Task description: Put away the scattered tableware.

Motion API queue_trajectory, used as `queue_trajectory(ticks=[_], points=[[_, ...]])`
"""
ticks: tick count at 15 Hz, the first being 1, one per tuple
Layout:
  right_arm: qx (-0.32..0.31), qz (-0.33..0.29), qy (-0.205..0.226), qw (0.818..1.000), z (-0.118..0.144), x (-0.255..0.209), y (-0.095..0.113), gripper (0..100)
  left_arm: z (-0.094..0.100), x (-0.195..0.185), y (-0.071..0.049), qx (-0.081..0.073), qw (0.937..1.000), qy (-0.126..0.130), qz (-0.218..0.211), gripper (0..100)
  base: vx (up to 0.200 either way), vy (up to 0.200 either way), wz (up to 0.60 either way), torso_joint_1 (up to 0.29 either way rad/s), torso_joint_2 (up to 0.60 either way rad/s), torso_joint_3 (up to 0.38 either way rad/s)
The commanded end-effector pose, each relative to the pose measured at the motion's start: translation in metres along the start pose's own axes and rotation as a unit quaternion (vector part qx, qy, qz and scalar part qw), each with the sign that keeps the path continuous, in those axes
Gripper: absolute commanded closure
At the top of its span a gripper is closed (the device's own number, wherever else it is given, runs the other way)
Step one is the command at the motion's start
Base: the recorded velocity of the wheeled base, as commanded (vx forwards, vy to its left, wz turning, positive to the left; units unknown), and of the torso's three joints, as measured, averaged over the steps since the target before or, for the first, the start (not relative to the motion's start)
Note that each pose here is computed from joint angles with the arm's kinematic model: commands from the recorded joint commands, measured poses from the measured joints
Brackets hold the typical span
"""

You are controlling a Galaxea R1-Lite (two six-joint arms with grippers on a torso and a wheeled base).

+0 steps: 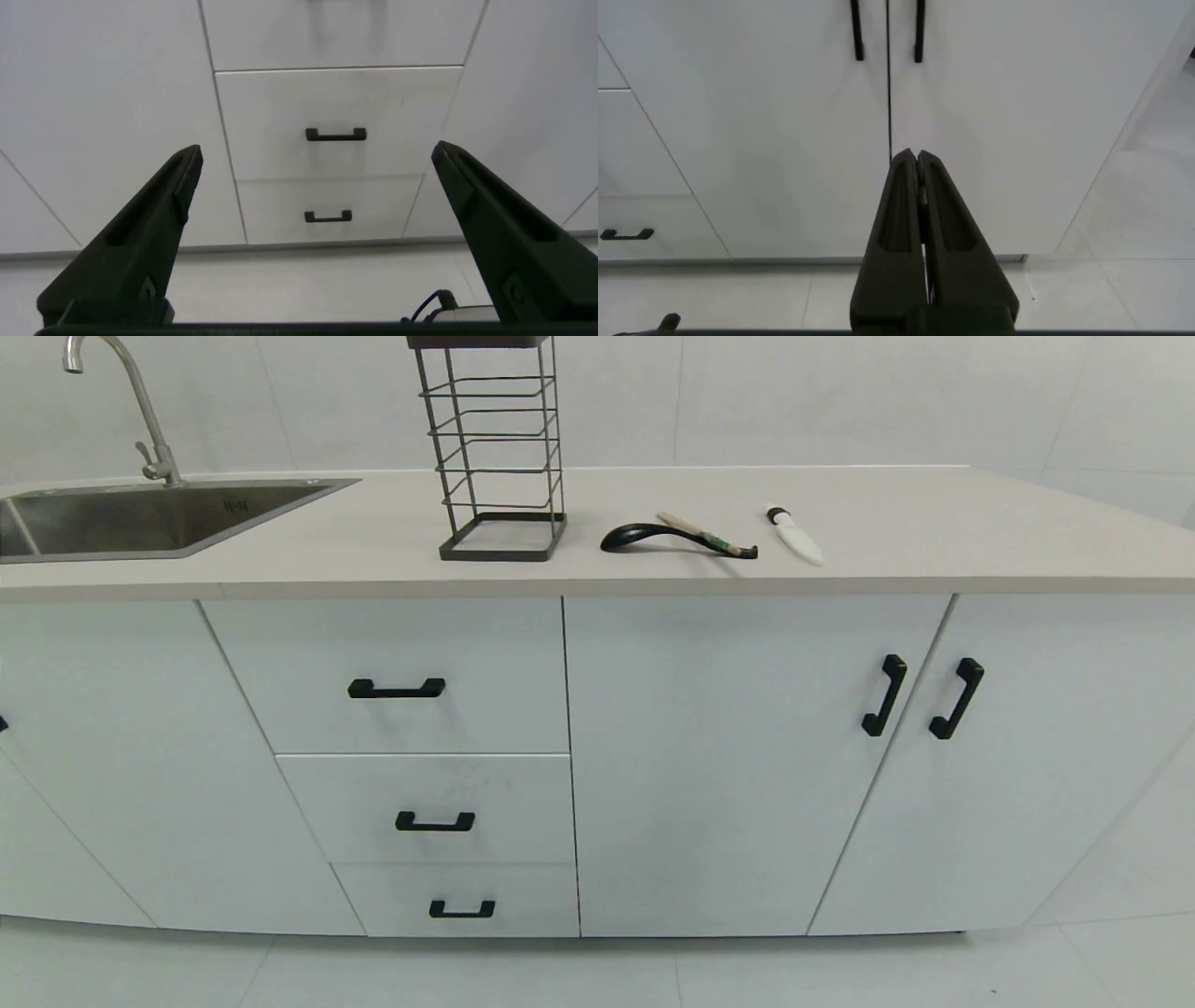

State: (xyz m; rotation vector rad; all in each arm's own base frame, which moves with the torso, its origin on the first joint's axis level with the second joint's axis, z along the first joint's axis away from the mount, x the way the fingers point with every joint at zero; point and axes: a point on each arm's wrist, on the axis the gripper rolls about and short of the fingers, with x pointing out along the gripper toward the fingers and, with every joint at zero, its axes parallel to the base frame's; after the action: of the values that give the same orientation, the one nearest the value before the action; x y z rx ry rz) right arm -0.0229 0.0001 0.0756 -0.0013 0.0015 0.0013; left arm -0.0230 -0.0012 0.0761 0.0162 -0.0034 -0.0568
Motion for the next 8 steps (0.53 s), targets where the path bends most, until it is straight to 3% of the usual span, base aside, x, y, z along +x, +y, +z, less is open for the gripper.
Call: queue_trajectory(ticks=[1, 2, 8], points=[[0.0, 0.0, 0.001, 1.0, 0.0, 0.0001, 0.0, 100, 0.0, 0.0, 0.0, 0.001, 1.0, 0.0, 0.0, 0, 0.0, 0.0, 0.0, 0.0, 0.0, 0.0], [0.0, 0.0, 0.0, 1.0, 0.0, 0.0, 0.0, 100, 0.0, 0.0, 0.0, 0.001, 1.0, 0.0, 0.0, 0, 0.0, 0.0, 0.0, 0.0, 0.0, 0.0], [0.0, 0.0, 0.001, 1.0, 0.0, 0.0001, 0.0, 100, 0.0, 0.0, -0.0001, 0.001, 1.0, 0.0, 0.001, 0, 0.0, 0.0, 0.6, 0.002, 0.0, 0.002]])
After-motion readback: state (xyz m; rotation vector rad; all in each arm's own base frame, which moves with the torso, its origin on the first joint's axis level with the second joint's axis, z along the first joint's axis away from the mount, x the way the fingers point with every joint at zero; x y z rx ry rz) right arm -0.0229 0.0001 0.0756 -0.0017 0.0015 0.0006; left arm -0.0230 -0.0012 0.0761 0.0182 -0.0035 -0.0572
